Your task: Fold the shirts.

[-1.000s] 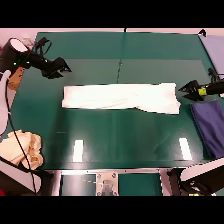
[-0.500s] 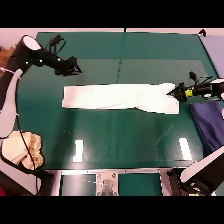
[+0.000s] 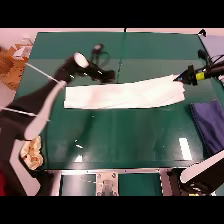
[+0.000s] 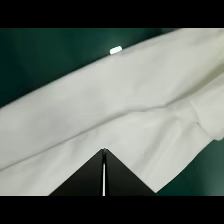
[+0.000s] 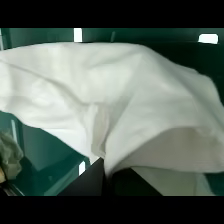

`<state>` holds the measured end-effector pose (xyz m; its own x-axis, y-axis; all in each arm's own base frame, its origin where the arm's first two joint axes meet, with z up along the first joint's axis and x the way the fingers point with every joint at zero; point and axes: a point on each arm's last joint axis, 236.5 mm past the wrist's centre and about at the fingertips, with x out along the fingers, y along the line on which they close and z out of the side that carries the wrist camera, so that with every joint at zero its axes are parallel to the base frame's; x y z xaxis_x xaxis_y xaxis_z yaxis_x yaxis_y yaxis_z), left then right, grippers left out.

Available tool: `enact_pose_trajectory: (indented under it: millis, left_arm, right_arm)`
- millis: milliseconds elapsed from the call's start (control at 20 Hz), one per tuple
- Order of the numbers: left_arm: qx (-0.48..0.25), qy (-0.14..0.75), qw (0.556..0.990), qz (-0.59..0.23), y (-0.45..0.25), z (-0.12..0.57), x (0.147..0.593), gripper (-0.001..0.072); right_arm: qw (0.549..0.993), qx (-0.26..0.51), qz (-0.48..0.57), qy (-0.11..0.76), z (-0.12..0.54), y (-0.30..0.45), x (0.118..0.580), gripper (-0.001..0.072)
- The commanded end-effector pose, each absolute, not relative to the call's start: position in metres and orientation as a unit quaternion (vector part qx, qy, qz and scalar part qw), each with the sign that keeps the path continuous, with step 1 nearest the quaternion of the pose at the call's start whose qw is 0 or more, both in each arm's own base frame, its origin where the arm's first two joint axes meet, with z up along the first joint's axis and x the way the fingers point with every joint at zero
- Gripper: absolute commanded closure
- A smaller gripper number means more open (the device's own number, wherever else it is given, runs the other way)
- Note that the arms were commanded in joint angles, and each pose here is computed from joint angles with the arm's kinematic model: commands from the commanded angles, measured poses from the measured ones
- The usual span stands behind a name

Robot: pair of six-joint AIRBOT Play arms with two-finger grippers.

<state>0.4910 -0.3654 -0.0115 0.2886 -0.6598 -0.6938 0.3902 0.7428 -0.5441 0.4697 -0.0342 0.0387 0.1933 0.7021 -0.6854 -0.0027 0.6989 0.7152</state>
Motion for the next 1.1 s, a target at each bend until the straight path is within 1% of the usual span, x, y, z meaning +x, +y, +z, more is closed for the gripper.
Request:
enact_pose_trajectory:
  millis: [0,100,250,400,500,550,600,700,900,950,1050]
  left_arm:
    - [-0.149,0.496,0.778,-0.355,-0.446,-0.062,0.459,0.0685]
    - [-0.176,0.516,0.757,-0.36,-0.471,-0.085,0.439,0.0686]
    - [-0.197,0.54,0.731,-0.367,-0.491,-0.103,0.419,0.0686]
    - [-0.209,0.537,0.724,-0.379,-0.494,-0.085,0.424,0.0685]
    - [-0.198,0.533,0.721,-0.397,-0.484,-0.059,0.434,0.0686]
    - [-0.18,0.534,0.72,-0.406,-0.473,-0.046,0.439,0.0686]
    - [-0.158,0.541,0.718,-0.407,-0.456,-0.036,0.444,0.0686]
    - [-0.099,0.579,0.719,-0.372,-0.399,-0.023,0.451,0.0686]
    - [0.018,0.639,0.735,-0.227,-0.244,0.006,0.461,0.0686]
    - [0.035,0.645,0.738,-0.194,-0.212,0.016,0.462,0.0685]
    - [0.046,0.649,0.745,-0.144,-0.159,0.037,0.464,0.0686]
  right_arm:
    - [0.731,0.262,0.271,0.569,0.105,-0.005,0.454,0.0696]
    - [0.742,0.246,0.286,0.554,0.134,0.013,0.447,0.0696]
    - [0.756,0.224,0.295,0.539,0.159,0.026,0.438,0.0696]
    - [0.76,0.22,0.295,0.536,0.164,0.027,0.436,0.0696]
    - [0.759,0.219,0.297,0.536,0.164,0.029,0.436,0.0696]
    - [0.758,0.219,0.297,0.537,0.164,0.031,0.436,0.0696]
    - [0.757,0.222,0.297,0.539,0.164,0.032,0.435,0.0697]
    - [0.752,0.225,0.3,0.541,0.167,0.042,0.434,0.0696]
    - [0.74,0.227,0.327,0.542,0.184,0.09,0.428,0.0696]
    - [0.734,0.226,0.334,0.546,0.184,0.107,0.426,0.0696]
    - [0.731,0.22,0.337,0.552,0.179,0.151,0.429,0.0696]
